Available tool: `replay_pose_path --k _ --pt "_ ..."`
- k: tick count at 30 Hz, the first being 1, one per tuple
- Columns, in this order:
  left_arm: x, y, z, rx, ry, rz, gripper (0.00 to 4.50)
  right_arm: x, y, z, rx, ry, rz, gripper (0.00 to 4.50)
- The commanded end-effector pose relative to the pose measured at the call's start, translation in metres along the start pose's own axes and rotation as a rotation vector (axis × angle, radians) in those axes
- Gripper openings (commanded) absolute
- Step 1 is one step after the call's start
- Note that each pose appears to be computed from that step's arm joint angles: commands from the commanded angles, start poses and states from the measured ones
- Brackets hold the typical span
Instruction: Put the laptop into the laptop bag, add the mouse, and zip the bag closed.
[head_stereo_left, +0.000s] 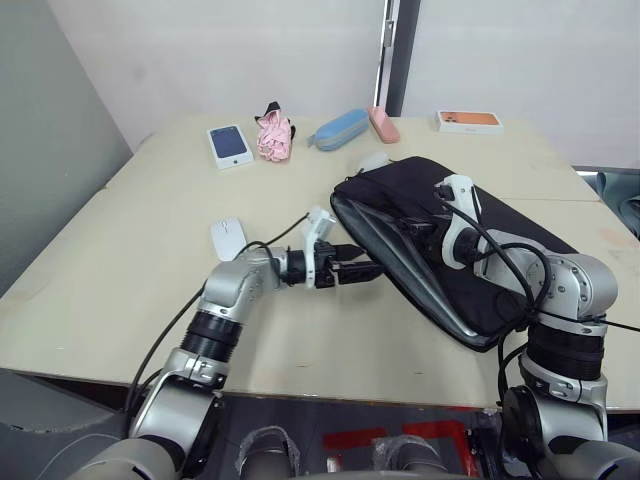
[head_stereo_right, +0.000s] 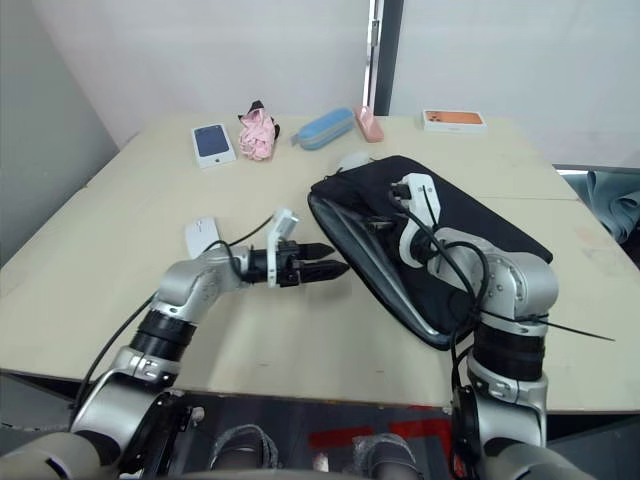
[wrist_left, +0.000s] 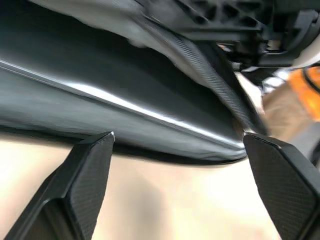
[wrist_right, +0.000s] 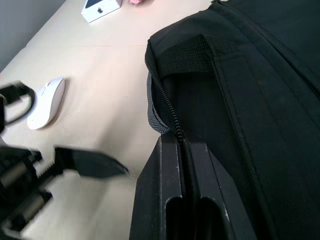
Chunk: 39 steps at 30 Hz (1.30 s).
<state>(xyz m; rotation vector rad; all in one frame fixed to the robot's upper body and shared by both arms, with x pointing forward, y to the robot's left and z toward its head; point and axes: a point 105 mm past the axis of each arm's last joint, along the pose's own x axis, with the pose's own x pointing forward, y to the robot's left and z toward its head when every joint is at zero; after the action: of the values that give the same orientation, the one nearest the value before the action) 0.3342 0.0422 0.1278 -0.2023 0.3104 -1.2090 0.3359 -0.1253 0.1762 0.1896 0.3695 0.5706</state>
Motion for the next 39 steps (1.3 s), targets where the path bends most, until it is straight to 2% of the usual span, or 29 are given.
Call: replay_pose_path --k 1,4,5,12,16,19,21,23,26,29,31,35,39 --pt "-0.05 0.017 0.026 0.137 -0.108 0.204 4.38 0.001 0.01 -0.001 -0.178 0.013 0.09 0.0" --pt "-0.082 0.019 0.015 0.147 -0.071 0.286 4.38 0.002 0.013 -0.012 -0.328 0.03 0.171 0.0" --pt "-0.092 0.019 0.013 0.138 -0.064 0.307 4.42 0.001 0.013 -0.015 -0.364 0.033 0.196 0.62" --pt "-0.146 0.02 0.012 0.116 -0.041 0.477 4.42 -0.015 0.024 -0.009 -0.434 -0.031 0.374 3.0" --pt "-0.192 0.028 0.023 0.175 -0.067 0.677 4.42 -0.033 -0.002 0.006 -0.547 -0.052 0.324 4.32" --pt "-0.243 0.041 0.028 0.303 -0.004 0.879 4.42 -0.056 -0.048 0.02 -0.695 -0.031 0.193 4.32" --pt "-0.263 0.044 0.03 0.339 0.02 0.913 4.42 -0.068 -0.068 0.028 -0.731 -0.027 0.138 4.32" --pt "-0.281 0.048 0.035 0.309 -0.013 0.911 4.42 -0.08 -0.087 0.037 -0.748 -0.03 0.087 4.32" --pt "-0.318 0.062 0.041 0.307 0.011 0.978 4.42 -0.112 -0.127 0.056 -0.733 -0.055 -0.054 4.32" --pt "-0.343 0.075 0.049 0.298 -0.025 1.035 4.42 -0.137 -0.158 0.048 -0.736 0.014 -0.152 4.32" --pt "-0.351 0.081 0.047 0.277 -0.029 1.038 4.42 -0.146 -0.172 0.039 -0.751 0.066 -0.187 4.32" --pt "-0.356 0.089 0.04 0.273 0.024 1.019 4.42 -0.158 -0.189 0.036 -0.733 0.08 -0.249 4.32" --pt "-0.353 0.093 0.038 0.274 0.046 1.002 4.42 -0.158 -0.195 0.029 -0.77 0.114 -0.255 4.32"
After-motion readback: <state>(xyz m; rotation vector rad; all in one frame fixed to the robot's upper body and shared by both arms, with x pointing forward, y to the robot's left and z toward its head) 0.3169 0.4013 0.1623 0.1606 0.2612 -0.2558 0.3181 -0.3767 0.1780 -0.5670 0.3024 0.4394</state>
